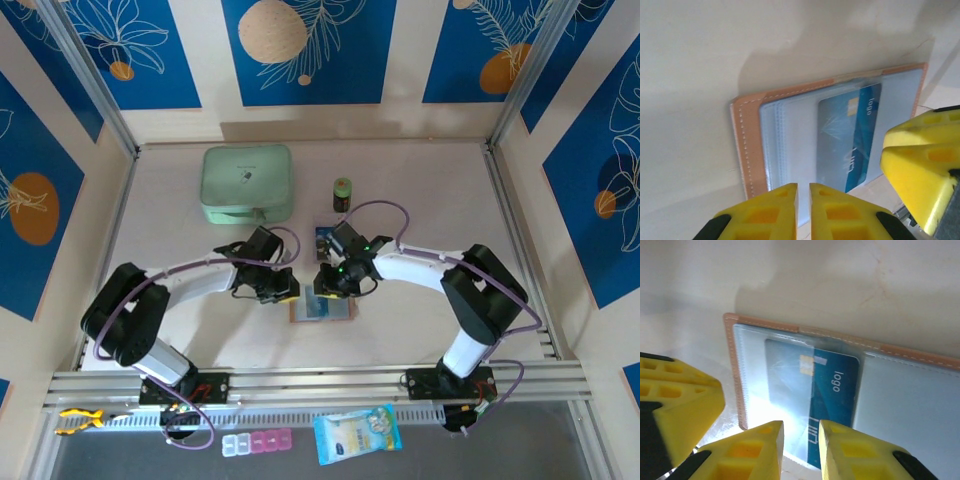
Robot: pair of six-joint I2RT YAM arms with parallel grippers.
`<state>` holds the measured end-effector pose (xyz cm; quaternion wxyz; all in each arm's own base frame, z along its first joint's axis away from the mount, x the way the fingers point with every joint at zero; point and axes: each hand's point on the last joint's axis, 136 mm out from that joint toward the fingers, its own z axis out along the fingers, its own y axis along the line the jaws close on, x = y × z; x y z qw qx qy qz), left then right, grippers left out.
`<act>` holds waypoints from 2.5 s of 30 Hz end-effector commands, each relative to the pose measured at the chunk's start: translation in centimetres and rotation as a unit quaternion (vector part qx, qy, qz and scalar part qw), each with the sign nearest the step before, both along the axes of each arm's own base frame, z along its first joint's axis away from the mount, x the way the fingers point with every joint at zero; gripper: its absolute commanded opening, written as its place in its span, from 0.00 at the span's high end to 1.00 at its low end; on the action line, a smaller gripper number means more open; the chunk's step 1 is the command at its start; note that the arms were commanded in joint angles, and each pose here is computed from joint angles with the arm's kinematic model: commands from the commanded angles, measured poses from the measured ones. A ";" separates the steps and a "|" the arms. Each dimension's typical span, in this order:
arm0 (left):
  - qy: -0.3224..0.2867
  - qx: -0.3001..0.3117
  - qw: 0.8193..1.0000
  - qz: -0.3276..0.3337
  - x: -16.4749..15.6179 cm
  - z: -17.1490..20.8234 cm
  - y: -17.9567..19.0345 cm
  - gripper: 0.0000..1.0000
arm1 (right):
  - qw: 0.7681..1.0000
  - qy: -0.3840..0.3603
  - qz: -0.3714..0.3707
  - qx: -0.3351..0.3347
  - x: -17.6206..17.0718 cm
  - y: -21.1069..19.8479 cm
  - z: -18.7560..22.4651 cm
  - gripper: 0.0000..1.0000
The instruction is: Take the credit cards out of the card holder
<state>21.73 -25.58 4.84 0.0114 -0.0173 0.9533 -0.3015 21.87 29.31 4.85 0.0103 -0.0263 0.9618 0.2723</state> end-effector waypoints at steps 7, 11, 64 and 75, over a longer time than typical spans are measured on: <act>0.004 -0.010 1.000 -0.022 -0.5 0.1 -2.2 0.93 | 1.000 0.012 -0.013 0.015 -0.4 -0.9 0.1 0.74; 0.010 -0.010 1.000 -0.026 -0.8 -0.6 -2.6 0.95 | 1.000 0.020 -0.016 0.013 -0.5 -1.2 -0.4 0.74; 0.037 0.038 0.998 -0.028 -2.0 -3.5 -1.0 0.97 | 0.997 0.050 -0.024 0.052 -1.1 -1.6 -1.5 0.88; 0.035 0.036 0.998 -0.030 -1.9 -3.4 -1.2 0.97 | 0.999 0.033 -0.028 0.012 -1.0 -4.3 -0.9 0.90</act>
